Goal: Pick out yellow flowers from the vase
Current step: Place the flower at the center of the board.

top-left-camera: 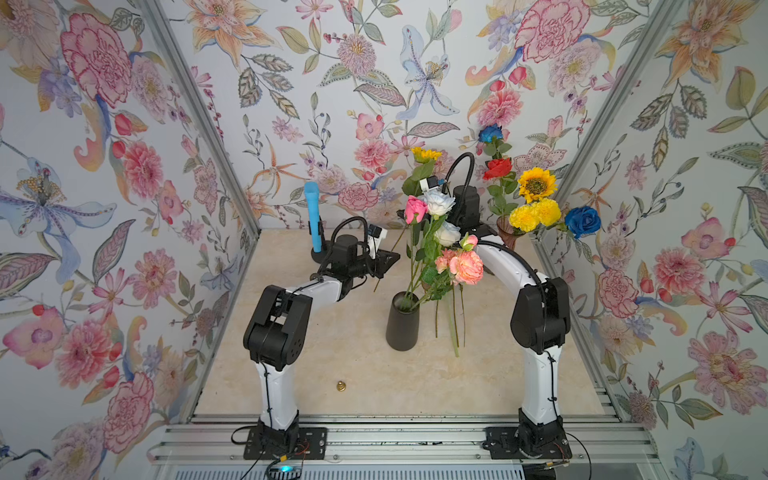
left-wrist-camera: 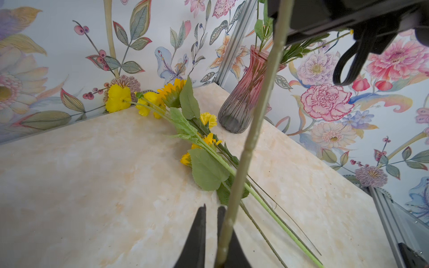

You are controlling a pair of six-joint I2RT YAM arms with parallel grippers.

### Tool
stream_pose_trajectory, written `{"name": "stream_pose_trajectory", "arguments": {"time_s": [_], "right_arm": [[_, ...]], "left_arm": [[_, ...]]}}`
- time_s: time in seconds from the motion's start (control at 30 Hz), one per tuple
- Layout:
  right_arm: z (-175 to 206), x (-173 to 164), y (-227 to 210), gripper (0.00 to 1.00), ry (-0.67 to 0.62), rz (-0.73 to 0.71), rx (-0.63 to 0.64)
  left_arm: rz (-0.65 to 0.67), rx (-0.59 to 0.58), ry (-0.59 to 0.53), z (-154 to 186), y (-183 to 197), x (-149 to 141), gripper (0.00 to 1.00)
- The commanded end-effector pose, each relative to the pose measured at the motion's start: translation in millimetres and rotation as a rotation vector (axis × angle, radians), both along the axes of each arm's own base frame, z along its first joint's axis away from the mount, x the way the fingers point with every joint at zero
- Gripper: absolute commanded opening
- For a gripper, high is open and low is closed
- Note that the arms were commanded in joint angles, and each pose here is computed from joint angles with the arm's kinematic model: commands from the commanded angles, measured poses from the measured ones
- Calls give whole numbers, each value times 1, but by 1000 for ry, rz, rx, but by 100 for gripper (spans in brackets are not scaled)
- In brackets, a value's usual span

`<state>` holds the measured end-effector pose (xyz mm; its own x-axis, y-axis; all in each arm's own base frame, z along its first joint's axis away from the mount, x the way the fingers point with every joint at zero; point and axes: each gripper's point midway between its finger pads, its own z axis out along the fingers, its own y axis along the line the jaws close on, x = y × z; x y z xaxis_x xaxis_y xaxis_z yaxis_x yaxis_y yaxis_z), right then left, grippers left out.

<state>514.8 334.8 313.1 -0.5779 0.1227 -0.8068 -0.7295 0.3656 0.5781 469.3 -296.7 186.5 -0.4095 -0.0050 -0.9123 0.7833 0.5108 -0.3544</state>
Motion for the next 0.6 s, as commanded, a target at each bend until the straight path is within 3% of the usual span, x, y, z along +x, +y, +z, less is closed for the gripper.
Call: {"name": "stream_pose_trajectory", "arguments": {"time_s": [0.0, 0.13, 0.23, 0.43, 0.57], "right_arm": [[-5, 1, 1, 4, -3, 6, -23], [-11, 6, 2, 7, 3, -3, -27], [-13, 9, 2, 17, 3, -9, -29], [-18, 11, 0, 51, 6, -20, -48], [-19, 6, -4, 63, -1, -26, -65]], "left_arm": [[-11, -12, -39, 14, -5, 3, 5], [-28, -19, -39, 15, -8, 2, 0], [-28, -13, -37, 15, -8, 4, 0], [-8, -9, -31, 14, -8, 11, 0], [4, -24, -6, 14, -8, 18, 0]]}}
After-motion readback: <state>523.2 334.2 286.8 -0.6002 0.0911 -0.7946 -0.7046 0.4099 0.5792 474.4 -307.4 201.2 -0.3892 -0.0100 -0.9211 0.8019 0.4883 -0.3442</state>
